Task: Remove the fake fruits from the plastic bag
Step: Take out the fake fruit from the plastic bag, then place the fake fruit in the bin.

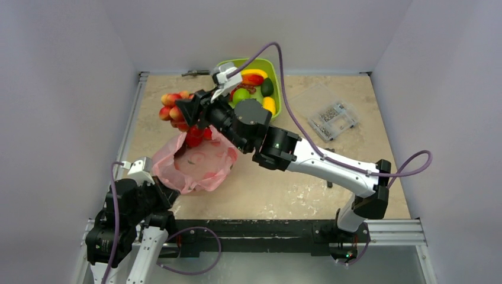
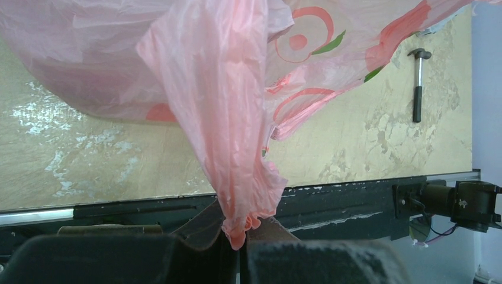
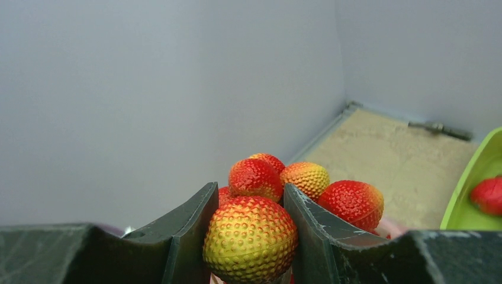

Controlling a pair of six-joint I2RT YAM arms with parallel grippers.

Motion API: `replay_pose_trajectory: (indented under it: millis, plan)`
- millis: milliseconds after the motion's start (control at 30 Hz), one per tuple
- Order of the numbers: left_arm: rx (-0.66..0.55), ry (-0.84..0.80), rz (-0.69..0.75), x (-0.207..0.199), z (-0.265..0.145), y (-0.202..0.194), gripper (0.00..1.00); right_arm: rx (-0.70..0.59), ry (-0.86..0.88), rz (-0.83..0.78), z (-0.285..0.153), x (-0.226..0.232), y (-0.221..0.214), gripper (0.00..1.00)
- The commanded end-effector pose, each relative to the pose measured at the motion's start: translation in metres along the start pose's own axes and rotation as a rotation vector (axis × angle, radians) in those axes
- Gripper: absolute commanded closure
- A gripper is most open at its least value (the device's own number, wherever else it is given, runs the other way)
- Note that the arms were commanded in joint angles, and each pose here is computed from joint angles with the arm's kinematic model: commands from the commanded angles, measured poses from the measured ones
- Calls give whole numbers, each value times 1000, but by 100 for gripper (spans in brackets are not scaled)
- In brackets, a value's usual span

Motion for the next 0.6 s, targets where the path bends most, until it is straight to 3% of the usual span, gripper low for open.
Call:
replay_pose_trajectory:
  millis: [0,300,567]
  plan:
    - [-22,-35,37,-2,2,3,100,-145,-136,4,26,-44,41,100]
    - [1,-42,45,-3,4,4,100,-217,-403,-4,56,-163,54,100]
    - [-3,-47,49,-4,4,4,100,-62,-597,-12,80,-275,-10,100]
Point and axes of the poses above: each gripper's point midway between its finger pads, its own z axis out along the fingers, its own x axis along the line the jaws close on, y = z × x, the point moved 7 cm from there along -z, back along the fingers, and after that the axes turned 4 degrees about z, right-handed, at the moved point
